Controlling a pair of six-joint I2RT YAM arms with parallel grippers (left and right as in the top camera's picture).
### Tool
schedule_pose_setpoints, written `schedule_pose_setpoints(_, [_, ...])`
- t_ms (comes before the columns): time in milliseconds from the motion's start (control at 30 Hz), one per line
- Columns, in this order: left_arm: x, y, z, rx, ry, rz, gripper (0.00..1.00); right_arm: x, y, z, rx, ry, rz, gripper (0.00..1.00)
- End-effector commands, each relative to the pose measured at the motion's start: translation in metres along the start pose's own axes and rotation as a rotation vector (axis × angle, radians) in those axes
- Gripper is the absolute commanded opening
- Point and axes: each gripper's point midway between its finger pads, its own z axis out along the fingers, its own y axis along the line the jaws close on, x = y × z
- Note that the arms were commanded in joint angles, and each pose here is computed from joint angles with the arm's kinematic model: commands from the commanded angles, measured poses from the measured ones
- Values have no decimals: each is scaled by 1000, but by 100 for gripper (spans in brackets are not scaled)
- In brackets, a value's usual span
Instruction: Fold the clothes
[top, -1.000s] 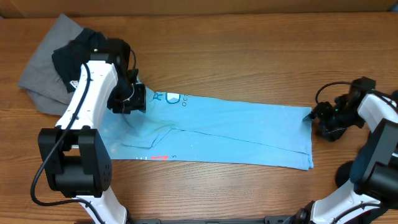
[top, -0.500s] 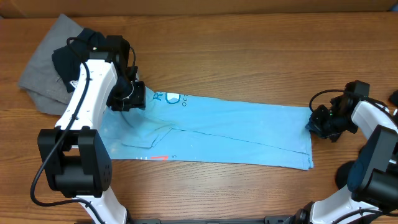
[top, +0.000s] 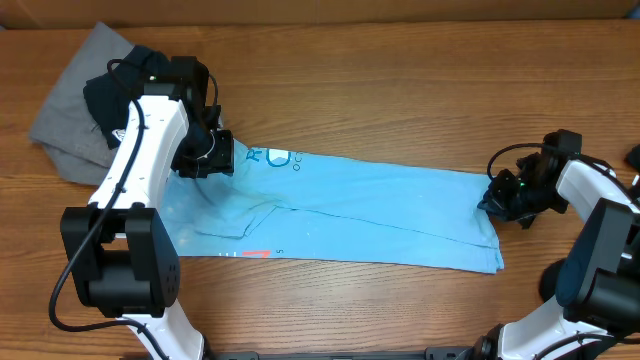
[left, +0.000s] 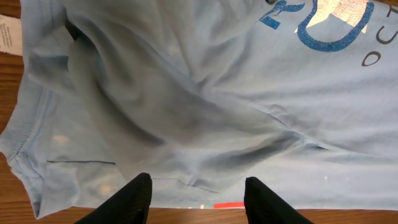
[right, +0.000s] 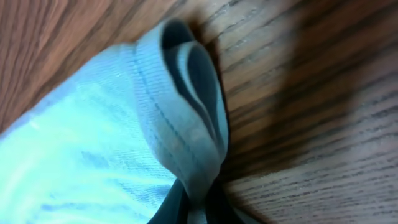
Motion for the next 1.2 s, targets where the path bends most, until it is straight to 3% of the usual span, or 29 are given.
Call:
schedule_pose_setpoints(0, [-5, -2, -13, -2, -43, 26, 52, -10, -49, 12, 199, -17, 114, 4])
schedule_pose_setpoints(300, [-5, -3, -13, -2, -44, 29, 52, -85, -40, -44, 140, -218, 137, 4])
schedule_pose_setpoints(333, [-4, -2, -13, -2, -42, 29, 52, -88, -37, -48, 125, -220, 137, 8])
schedule_pose_setpoints(400, [-4, -2, -13, -3, -40, 28, 52, -89, -32, -55, 115, -211, 128, 39])
schedule_pose_setpoints(433, [-4, -2, -13, -3, -39, 28, 53, -88, -31, -58, 118, -205, 128, 47])
schedule_pose_setpoints(500, [-4, -2, -13, -2, -42, 26, 54, -87, -28, -68, 121, -195, 131, 52])
schedule_pose_setpoints(700, [3, 0, -10, -10, -13, 33, 65, -82, -3, -118, 49, -228, 125, 55])
schedule_pose_setpoints(900, [23, -1, 12, 10, 64, -12, 66, -60, 43, -157, -138, -250, 8, 57])
schedule_pose_setpoints(1167, [39, -11, 46, 85, 111, -63, 67, -47, 69, -164, -172, -259, -65, 63])
